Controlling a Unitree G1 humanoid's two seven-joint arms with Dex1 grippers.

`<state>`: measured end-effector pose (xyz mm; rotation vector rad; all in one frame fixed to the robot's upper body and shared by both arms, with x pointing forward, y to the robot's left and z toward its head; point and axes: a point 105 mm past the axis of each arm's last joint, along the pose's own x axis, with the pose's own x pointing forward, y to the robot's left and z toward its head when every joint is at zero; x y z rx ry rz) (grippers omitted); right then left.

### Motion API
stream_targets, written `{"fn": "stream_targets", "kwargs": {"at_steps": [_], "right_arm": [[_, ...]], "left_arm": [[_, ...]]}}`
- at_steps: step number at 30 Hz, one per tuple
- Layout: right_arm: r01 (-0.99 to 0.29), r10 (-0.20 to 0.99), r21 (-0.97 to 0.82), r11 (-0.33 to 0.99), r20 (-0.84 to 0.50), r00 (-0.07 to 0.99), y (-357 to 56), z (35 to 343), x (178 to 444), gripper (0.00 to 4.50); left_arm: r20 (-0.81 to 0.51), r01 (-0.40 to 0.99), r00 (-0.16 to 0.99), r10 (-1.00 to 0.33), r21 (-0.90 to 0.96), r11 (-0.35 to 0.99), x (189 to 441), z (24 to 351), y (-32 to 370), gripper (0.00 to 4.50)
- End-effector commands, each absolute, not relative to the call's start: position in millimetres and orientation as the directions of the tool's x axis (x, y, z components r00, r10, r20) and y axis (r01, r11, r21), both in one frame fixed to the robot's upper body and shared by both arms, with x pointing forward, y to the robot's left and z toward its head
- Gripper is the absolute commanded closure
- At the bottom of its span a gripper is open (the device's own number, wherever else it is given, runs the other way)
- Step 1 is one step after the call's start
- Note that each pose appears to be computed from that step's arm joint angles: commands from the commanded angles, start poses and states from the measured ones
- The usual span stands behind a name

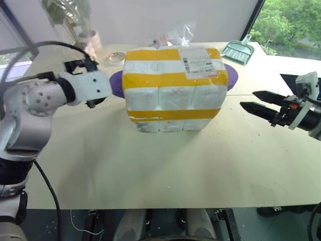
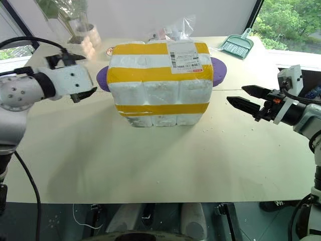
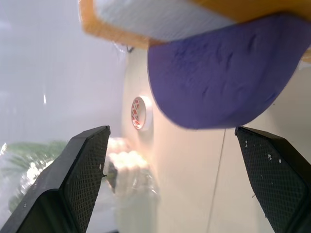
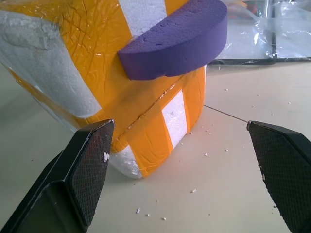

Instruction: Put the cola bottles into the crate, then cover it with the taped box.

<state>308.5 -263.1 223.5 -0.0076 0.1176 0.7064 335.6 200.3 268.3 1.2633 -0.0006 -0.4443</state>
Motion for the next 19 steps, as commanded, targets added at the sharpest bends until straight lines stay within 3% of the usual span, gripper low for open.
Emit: {"fn": "stream_targets", "kwargs": {"at_steps": [1,3,5,7,9,12,19], "right_arm": [[-0.655,0.652,-0.004,0.756,-0.081,0.754,-264.4,235.0,304.4,0.0],[-0.662,0.658,-0.008,0.75,-0.099,0.747,-263.8,231.5,303.7,0.0],[-0.669,0.664,-0.01,0.743,-0.114,0.739,-264.1,228.7,303.1,0.0],[-0.682,0.675,-0.025,0.731,-0.124,0.727,-263.1,229.3,302.0,0.0],[-0.704,0.694,-0.043,0.709,-0.134,0.707,-260.1,231.4,299.7,0.0],[-0.753,0.739,-0.064,0.655,-0.152,0.656,-252.4,236.0,293.1,0.0],[-0.829,0.813,-0.088,0.553,-0.16,0.56,-232.4,251.1,290.3,0.0]], "left_arm": [[-0.153,0.307,0.923,-0.354,0.846,0.436,321.4,288.1,217.0,0.03],[-0.173,0.459,0.872,-0.459,0.616,0.64,307.3,277.4,229.8,0.03],[-0.173,0.63,0.774,-0.609,0.305,0.714,283.5,265.8,240.9,0.03],[-0.225,0.756,0.646,-0.729,0.056,0.653,255.1,250.2,248.8,0.03],[-0.216,0.791,0.579,-0.786,-0.089,0.606,238.1,247.4,256.0,0.03],[-0.188,0.744,0.607,-0.772,-0.206,0.635,239.9,249.9,272.5,0.03],[-0.183,0.76,0.601,-0.778,-0.17,0.628,244.8,256.7,271.1,0.03]]}}
